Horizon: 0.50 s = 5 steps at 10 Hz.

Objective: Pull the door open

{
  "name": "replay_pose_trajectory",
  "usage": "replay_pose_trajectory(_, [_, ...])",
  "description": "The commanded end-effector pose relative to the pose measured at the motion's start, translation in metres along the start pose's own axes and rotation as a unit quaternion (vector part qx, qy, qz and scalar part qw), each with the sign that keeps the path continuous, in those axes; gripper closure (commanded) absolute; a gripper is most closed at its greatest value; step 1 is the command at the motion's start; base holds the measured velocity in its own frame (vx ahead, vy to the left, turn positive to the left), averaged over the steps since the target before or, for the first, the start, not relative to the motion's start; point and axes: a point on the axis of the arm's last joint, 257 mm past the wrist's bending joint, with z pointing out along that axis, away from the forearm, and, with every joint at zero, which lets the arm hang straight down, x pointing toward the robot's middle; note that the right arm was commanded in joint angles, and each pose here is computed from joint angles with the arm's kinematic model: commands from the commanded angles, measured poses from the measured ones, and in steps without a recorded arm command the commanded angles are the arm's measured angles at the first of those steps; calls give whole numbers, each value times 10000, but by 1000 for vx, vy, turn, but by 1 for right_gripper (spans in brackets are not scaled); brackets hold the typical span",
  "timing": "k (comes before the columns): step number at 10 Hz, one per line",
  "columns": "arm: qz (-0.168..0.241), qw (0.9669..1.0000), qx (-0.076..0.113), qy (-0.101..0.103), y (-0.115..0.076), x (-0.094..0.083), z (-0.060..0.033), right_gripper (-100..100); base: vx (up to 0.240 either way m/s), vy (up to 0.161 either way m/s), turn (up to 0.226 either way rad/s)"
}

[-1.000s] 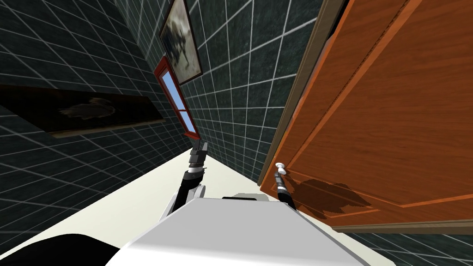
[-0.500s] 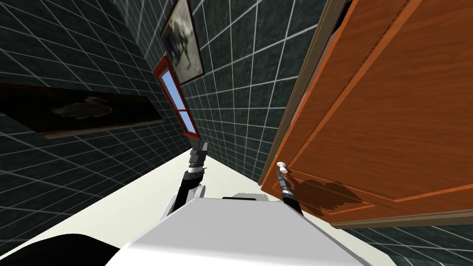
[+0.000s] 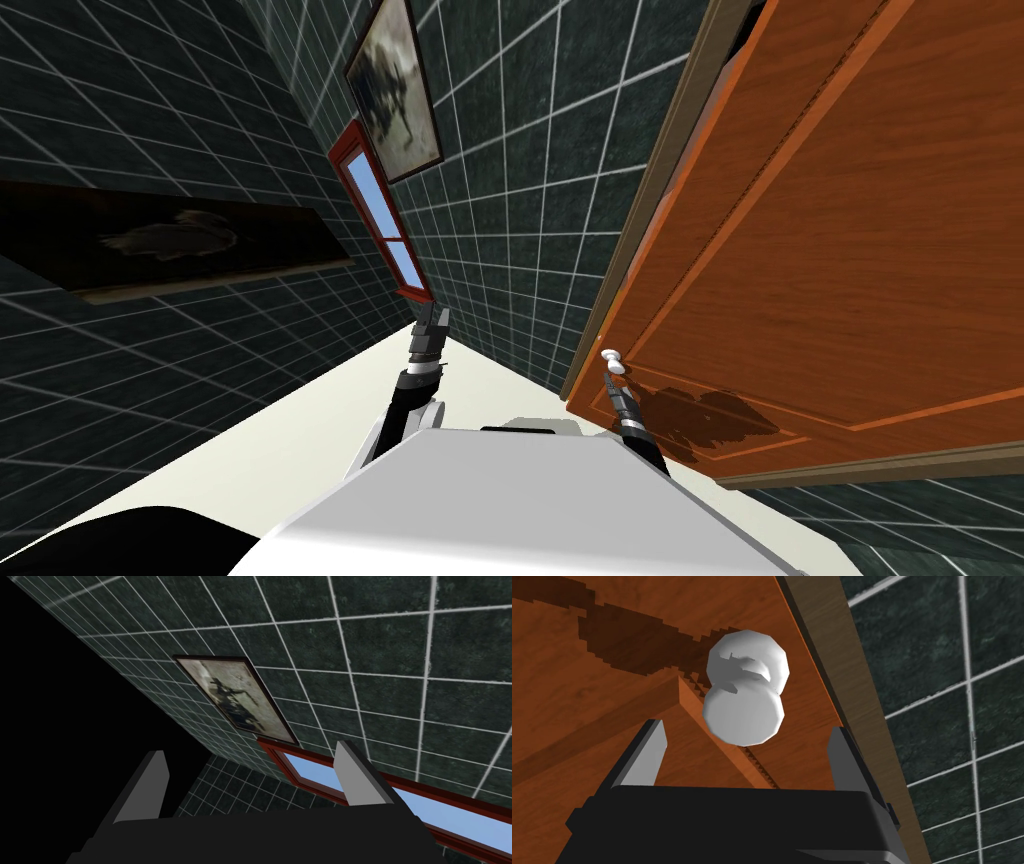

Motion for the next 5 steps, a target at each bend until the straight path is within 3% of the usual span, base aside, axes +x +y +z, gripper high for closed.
replay_pose_trajectory(1, [-175,9998,-12,-9,-28,-37,-26,-100,2,37,-15])
replay_pose_trajectory(4, [-775,9970,-44,-17,-146,-145,-104,-100,-6,46,-26])
replay_pose_trajectory(5, [-1037,9946,-61,-19,-201,-197,-142,-100,-5,45,-25])
